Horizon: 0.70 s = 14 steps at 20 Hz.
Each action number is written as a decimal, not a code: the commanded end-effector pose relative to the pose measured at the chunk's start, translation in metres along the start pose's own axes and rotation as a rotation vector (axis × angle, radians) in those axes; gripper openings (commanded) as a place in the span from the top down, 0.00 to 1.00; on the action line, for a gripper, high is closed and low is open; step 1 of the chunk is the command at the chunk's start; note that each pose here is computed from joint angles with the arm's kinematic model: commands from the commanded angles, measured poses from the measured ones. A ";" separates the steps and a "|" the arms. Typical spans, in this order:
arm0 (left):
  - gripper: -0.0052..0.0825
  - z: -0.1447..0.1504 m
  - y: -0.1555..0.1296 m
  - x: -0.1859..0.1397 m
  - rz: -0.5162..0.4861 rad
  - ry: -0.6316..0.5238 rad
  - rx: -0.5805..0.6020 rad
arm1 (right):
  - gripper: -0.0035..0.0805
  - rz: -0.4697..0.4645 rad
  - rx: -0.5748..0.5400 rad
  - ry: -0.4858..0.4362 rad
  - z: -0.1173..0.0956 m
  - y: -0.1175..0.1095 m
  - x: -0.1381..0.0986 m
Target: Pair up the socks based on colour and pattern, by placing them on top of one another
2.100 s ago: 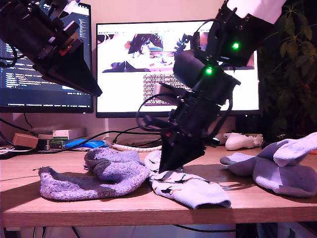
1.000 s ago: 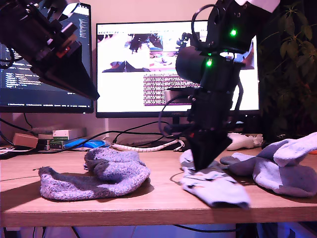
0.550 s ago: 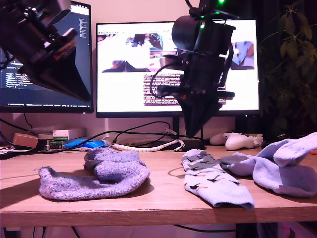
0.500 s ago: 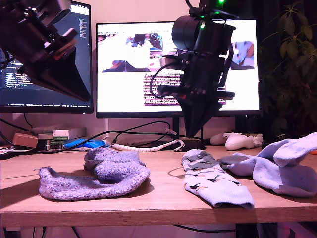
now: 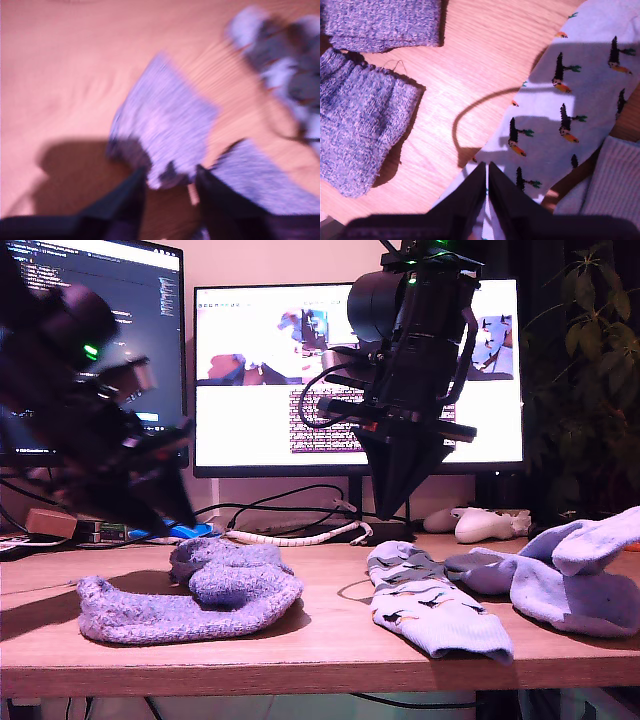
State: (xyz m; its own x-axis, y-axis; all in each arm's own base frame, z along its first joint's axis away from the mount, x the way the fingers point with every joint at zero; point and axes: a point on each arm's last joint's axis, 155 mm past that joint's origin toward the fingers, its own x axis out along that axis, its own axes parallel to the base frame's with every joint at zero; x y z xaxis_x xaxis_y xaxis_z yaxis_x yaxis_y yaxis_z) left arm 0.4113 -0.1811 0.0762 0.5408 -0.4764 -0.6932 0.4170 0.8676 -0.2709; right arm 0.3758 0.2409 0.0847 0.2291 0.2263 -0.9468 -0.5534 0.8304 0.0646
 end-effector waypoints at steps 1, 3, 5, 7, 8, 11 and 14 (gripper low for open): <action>0.59 0.004 0.001 0.006 -0.004 -0.002 -0.005 | 0.97 0.005 -0.009 -0.001 0.003 0.003 0.002; 0.59 0.005 0.002 0.010 -0.004 0.002 -0.007 | 0.97 0.004 -0.013 -0.005 0.003 0.002 0.002; 0.59 0.004 0.003 0.011 -0.003 0.008 -0.017 | 0.97 0.004 -0.015 -0.010 0.005 0.002 0.002; 0.59 -0.001 0.004 0.011 0.003 0.026 -0.022 | 0.97 0.004 -0.023 -0.019 0.007 0.002 0.002; 0.59 -0.002 0.004 0.011 0.004 0.030 -0.024 | 0.97 0.004 -0.028 -0.023 0.008 0.002 0.002; 0.59 -0.010 0.009 0.018 0.020 0.054 -0.031 | 0.97 0.004 -0.032 -0.028 0.009 0.002 0.002; 0.59 -0.018 0.012 0.025 0.028 0.076 -0.048 | 0.97 0.003 -0.034 -0.028 0.009 0.002 0.002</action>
State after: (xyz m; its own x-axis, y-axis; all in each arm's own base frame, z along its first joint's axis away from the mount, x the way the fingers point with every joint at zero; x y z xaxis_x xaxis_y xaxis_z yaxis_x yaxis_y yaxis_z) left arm 0.4173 -0.1795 0.0524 0.5065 -0.4460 -0.7379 0.3720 0.8851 -0.2796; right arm 0.3808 0.2437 0.0866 0.2486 0.2378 -0.9390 -0.5733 0.8175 0.0552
